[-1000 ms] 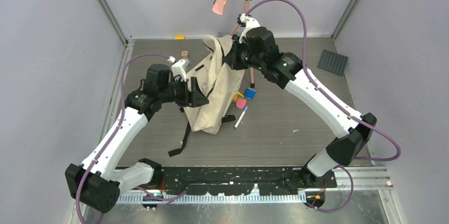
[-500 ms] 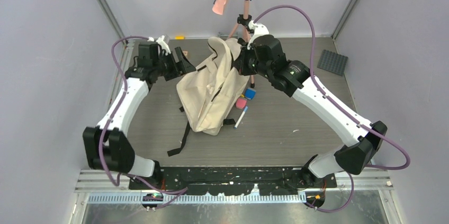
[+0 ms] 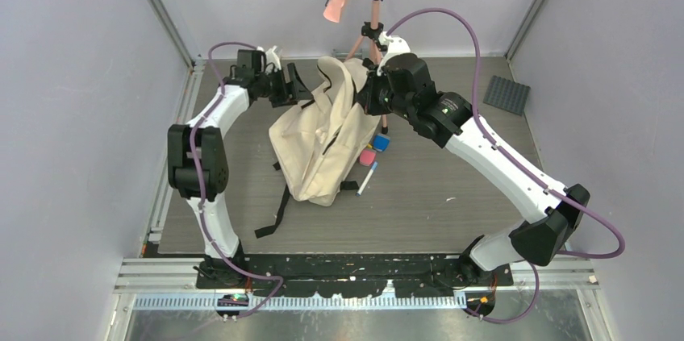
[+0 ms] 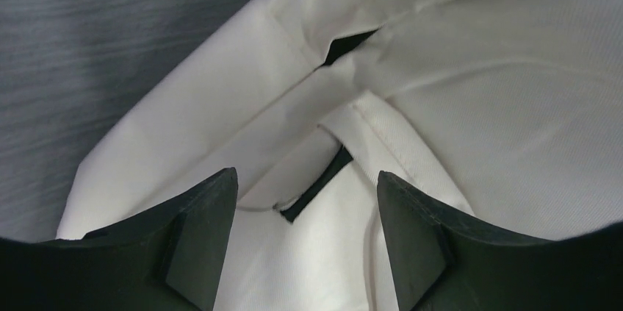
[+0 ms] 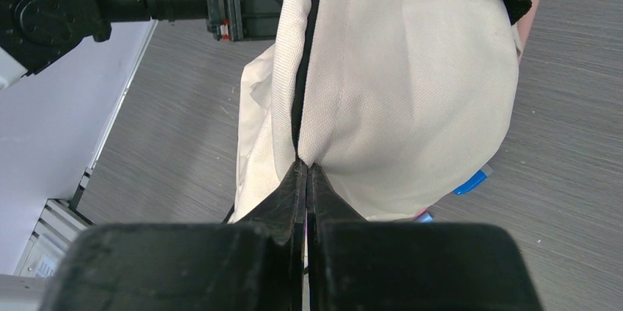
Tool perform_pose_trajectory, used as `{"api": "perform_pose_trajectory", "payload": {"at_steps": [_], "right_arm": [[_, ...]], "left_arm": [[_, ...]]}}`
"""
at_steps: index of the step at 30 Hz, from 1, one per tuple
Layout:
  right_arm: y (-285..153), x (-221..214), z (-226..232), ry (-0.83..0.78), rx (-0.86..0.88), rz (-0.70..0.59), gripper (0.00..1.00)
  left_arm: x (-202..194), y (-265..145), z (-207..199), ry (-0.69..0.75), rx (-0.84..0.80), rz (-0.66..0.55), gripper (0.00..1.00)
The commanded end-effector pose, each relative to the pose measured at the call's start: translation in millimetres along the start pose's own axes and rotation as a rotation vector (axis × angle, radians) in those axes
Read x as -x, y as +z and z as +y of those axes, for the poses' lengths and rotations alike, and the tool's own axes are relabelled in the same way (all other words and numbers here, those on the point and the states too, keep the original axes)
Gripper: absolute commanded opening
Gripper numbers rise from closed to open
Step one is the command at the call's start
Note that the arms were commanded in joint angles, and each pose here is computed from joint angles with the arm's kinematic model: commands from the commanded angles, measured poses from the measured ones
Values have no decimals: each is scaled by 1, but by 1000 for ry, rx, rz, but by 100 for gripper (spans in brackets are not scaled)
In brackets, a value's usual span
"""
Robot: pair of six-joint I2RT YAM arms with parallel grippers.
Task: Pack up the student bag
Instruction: Place the student bag at the center of the board.
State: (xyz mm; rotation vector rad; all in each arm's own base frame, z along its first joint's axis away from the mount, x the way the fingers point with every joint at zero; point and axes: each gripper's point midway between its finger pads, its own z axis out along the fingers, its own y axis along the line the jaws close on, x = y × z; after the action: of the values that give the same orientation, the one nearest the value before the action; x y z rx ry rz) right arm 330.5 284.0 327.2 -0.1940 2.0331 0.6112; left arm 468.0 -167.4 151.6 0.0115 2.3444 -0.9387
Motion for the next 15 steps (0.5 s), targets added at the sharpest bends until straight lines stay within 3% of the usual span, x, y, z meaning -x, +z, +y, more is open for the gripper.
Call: {"api": "perform_pose_trajectory", "payload": {"at_steps": [1,12,15], "right_arm": [[-21,39,16,22,59,-128,1],[-17,38,15,6,45,-111,1],[-16,35,13,-5,36,-99,1]], "left_arm": [[30,10,-23,40,-126,-52,72],[6,56,-34,24,-224,44,71],[6,57,-41,20,-254,46,57]]}}
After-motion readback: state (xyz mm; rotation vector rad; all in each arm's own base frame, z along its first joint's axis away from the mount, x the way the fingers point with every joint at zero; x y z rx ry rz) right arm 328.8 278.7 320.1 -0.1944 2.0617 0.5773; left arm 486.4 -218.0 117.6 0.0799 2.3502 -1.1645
